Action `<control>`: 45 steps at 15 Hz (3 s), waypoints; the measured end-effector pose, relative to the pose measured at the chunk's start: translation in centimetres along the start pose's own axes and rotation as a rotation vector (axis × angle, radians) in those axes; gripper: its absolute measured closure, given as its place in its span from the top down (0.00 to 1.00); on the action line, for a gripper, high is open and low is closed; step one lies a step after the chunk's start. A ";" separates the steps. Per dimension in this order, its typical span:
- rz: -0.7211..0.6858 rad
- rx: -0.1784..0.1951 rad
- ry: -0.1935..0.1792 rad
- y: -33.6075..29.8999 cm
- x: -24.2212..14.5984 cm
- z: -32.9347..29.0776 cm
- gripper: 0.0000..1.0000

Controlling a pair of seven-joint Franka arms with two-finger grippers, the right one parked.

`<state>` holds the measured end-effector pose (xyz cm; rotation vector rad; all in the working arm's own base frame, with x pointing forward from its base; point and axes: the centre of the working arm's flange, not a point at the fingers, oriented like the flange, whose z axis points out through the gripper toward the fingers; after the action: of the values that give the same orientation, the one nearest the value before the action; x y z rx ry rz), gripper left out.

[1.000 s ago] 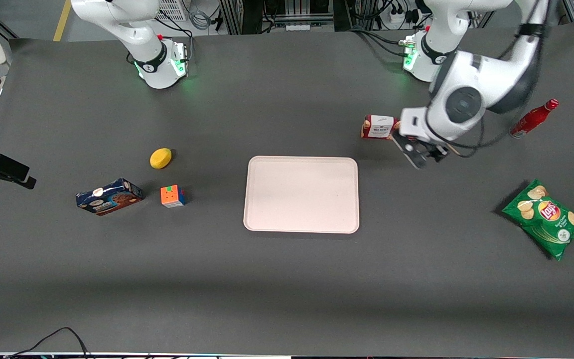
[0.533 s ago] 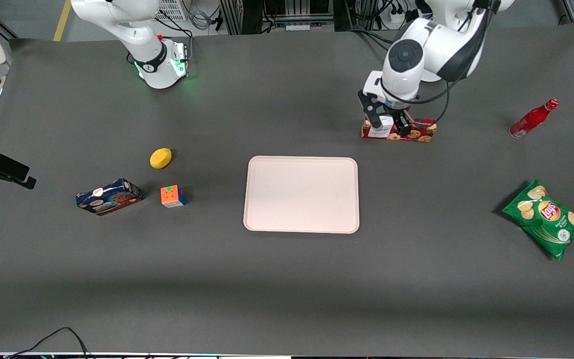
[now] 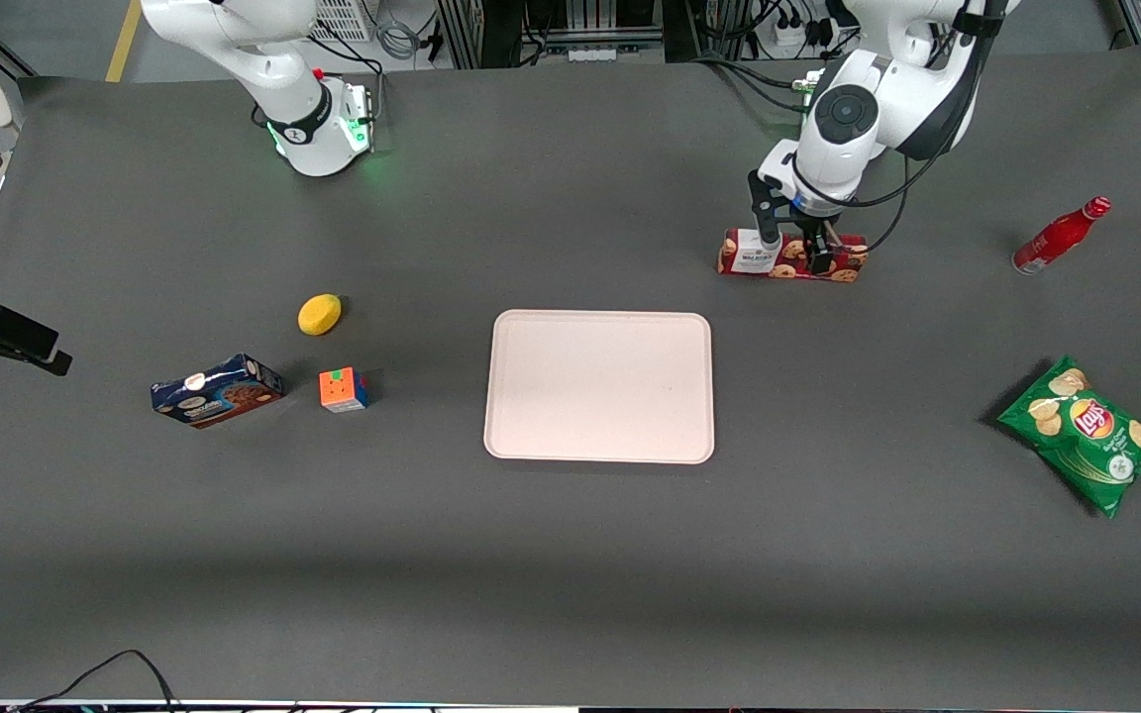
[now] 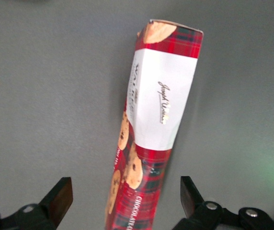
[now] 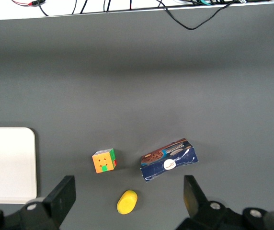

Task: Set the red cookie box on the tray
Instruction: 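Lower the left gripper and close it on the red cookie box, then lift the red cookie box and carry it toward the white tray, then lower the box upright onto the tray's edge and open the left gripper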

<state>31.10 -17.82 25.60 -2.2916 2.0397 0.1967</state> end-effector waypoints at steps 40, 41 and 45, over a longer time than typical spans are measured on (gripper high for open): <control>-0.915 -0.165 0.291 -16.1 2.5 -16.7 0.16; -0.973 -0.179 0.307 -16.9 3.8 -16.6 0.16; -1.172 -0.179 0.340 -17.5 10.3 -13.2 0.16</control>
<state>50.26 -27.63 36.58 -3.3222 0.4443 -0.0995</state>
